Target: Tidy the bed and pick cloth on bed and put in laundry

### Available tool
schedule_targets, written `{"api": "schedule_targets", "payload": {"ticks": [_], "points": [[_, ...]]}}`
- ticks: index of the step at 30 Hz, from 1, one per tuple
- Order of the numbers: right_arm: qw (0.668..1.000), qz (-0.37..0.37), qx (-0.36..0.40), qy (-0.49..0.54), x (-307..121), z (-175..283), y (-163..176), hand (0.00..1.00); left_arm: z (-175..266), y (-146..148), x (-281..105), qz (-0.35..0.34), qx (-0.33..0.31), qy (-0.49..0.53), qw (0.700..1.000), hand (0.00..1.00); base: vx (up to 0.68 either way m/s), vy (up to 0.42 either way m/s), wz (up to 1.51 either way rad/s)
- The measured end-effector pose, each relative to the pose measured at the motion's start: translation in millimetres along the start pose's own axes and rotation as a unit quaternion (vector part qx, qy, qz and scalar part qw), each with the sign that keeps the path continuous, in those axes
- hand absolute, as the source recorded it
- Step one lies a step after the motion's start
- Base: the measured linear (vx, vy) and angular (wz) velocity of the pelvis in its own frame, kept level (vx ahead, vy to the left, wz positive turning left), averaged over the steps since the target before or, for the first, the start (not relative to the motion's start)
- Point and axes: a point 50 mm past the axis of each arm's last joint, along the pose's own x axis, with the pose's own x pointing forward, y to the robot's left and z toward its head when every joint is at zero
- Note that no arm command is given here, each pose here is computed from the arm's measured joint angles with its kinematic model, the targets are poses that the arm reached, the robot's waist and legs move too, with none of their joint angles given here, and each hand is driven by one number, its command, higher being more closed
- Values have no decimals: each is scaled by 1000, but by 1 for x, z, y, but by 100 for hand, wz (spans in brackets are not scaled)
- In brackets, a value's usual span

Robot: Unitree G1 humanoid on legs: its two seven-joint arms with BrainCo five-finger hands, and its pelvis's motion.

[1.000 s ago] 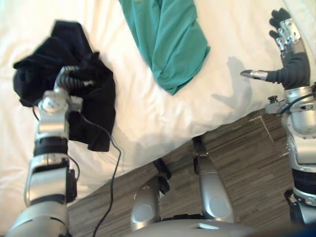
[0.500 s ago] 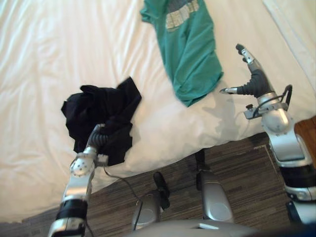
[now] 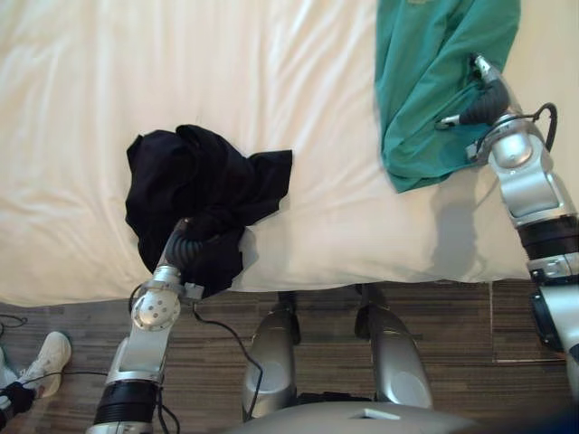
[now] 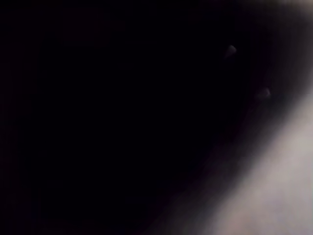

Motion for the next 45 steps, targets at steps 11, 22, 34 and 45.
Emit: {"api": "schedule_targets", "payload": {"ticks": [11,22,34,45], "points": [[999,-18,-34,11,11,14,-32,100,14,10,2,50,15,-31,998,100,-14,-5,5],[994,-14,103,16,11,-18,-42,100,10,8,4,56,27,-23,998,100,25,-5,-4],[930,53,290,221,-136,-163,119,100,-44,-59,17,-85,15,189,978,100,58,65,16],[826,91,348,434,-288,-215,185,100,-99,-97,-25,-179,-11,332,926,100,70,30,-6]]}}
